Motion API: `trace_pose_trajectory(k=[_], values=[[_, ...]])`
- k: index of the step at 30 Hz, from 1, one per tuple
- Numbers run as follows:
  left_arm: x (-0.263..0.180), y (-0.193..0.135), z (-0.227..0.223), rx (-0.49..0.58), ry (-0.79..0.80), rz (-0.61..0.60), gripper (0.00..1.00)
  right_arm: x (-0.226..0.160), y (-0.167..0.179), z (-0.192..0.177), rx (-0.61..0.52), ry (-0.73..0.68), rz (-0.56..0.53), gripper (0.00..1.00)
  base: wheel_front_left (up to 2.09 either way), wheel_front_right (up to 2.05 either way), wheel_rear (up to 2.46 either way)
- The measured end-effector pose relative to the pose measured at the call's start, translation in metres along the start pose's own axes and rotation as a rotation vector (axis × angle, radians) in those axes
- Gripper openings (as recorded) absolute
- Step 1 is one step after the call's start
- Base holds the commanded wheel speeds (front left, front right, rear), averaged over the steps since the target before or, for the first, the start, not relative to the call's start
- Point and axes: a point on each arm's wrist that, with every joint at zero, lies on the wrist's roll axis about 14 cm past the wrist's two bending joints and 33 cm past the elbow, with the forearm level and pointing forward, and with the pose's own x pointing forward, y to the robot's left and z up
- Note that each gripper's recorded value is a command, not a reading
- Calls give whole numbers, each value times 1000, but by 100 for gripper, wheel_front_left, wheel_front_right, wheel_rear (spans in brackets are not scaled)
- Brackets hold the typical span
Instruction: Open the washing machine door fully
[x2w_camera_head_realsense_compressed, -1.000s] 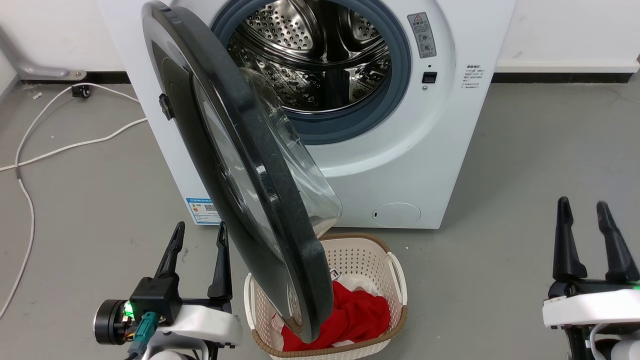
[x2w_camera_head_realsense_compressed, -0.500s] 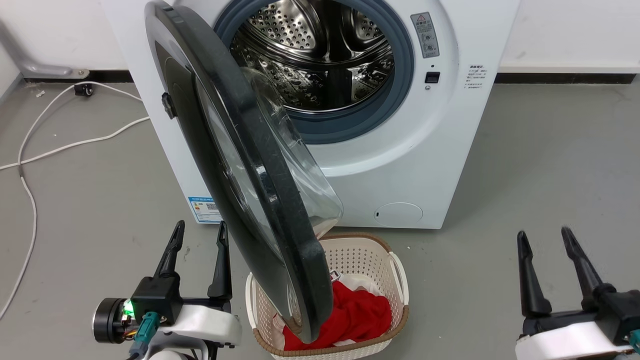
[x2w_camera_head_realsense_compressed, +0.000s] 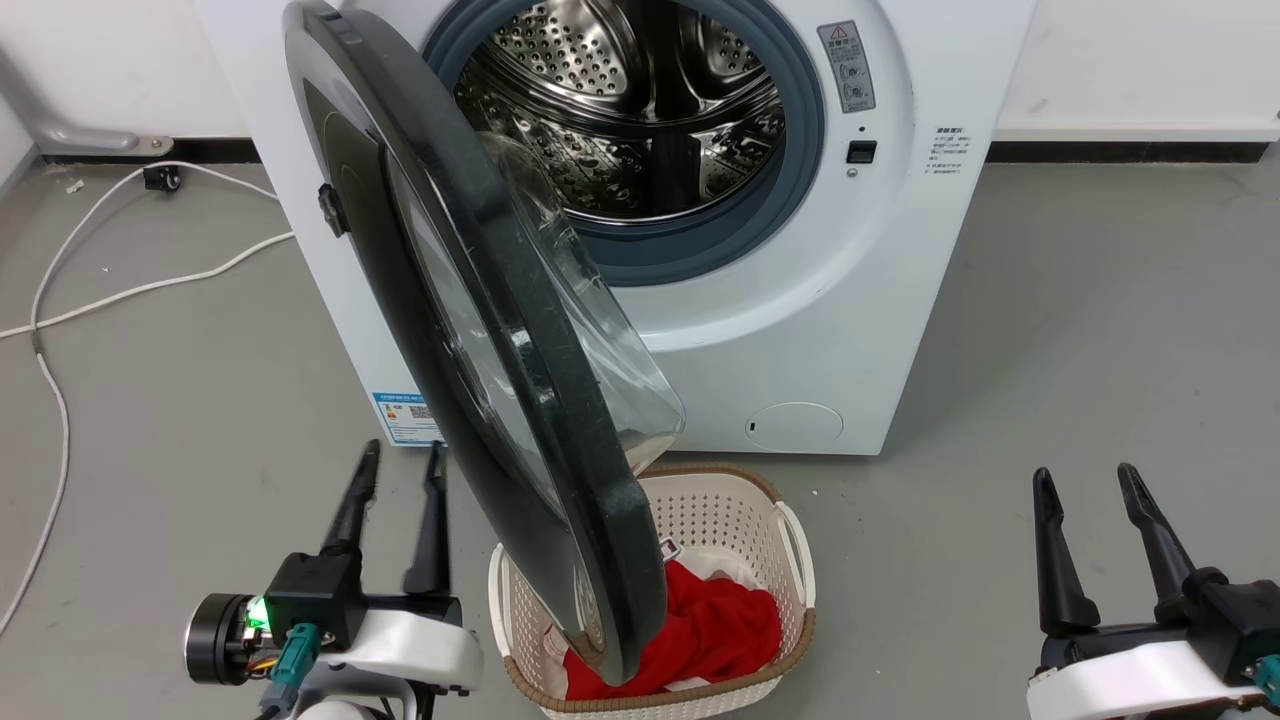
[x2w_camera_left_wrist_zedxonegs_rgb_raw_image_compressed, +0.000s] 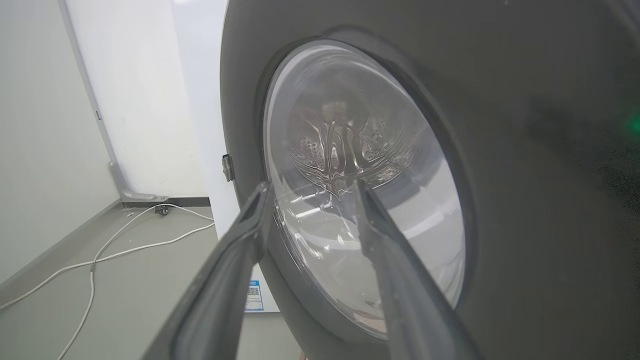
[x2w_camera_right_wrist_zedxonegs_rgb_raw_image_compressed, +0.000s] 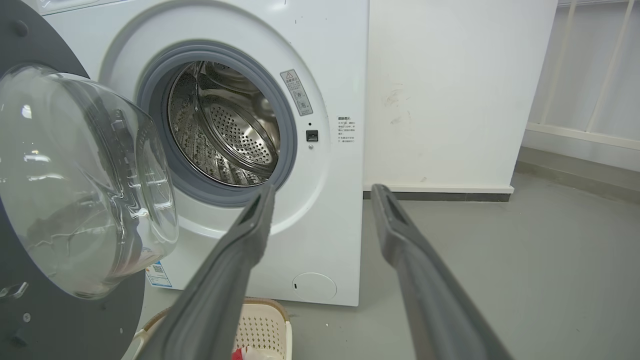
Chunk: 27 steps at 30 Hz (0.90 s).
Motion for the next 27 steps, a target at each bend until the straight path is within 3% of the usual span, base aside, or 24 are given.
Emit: trace_pose_trajectory(k=[6, 11, 19, 27], values=[[2, 1, 9, -13, -29, 5, 0, 0, -1, -3, 12, 4, -3, 100, 0, 0, 0], [11, 1, 45, -13, -145, 5, 0, 1, -1, -4, 16, 8, -5, 100, 0, 0, 0], [17, -11, 135, -19, -429, -34, 0, 2, -2, -7, 16, 14, -8, 100, 0, 0, 0], [1, -50, 215, -57, -695, -168, 0, 2, -3, -10, 20, 24, -12, 100, 0, 0, 0]])
